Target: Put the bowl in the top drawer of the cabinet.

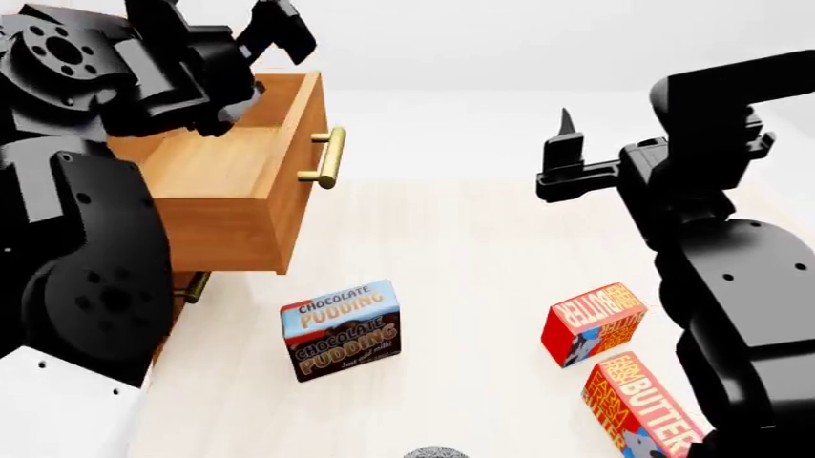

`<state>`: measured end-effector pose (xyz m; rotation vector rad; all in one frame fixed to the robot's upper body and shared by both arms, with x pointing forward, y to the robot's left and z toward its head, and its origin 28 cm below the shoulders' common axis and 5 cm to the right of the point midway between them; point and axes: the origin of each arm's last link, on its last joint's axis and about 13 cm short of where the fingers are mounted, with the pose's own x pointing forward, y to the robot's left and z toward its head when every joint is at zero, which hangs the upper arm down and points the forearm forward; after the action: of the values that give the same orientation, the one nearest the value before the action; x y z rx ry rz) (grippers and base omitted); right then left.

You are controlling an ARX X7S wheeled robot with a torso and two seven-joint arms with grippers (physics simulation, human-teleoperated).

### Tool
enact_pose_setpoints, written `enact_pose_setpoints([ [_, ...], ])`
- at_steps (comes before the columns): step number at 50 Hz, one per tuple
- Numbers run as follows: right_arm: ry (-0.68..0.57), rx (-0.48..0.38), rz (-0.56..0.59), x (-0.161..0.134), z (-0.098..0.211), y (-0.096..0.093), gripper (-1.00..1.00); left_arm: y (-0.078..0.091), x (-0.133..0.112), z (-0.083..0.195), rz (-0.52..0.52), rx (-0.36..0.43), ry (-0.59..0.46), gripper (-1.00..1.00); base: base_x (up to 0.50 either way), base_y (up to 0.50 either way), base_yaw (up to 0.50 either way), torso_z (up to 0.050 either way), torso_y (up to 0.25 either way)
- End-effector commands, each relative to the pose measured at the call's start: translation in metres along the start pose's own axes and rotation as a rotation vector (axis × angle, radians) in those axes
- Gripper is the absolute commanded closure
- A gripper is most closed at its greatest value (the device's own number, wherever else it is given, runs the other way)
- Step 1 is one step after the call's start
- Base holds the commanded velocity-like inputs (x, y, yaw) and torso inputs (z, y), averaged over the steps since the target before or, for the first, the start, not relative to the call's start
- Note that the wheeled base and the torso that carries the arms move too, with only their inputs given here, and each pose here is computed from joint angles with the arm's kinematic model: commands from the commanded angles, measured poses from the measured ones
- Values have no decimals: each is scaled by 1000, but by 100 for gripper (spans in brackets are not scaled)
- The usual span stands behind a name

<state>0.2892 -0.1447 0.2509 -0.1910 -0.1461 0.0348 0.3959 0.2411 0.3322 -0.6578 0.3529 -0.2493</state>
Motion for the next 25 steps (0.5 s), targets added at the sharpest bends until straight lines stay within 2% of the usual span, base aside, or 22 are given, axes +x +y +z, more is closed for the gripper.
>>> enact_pose_setpoints([
  [1,-6,1,-6,-3,3,-2,-100,-45,-53,14,-74,189,-117,-100,0,0,0,0,0],
  [6,-9,3,-6,-3,3,-2,-100,-54,-73,15,-113,227,-153,-100,0,0,0,0,0],
  [11,-12,5,-13,-4,3,-3,-100,-50,-89,0,-124,294,-154,-100,0,0,0,0,0],
  [16,-20,7,-30,-5,5,-5,-100,-32,-94,-29,-94,397,-140,-100,0,0,0,0,0],
  [20,-25,10,-41,-5,6,-6,-100,-18,-103,-61,-120,492,-97,-100,0,0,0,0,0],
  [25,-31,20,-57,-4,6,-7,-100,-5,-113,-99,-161,565,-9,-100,0,0,0,0,0],
])
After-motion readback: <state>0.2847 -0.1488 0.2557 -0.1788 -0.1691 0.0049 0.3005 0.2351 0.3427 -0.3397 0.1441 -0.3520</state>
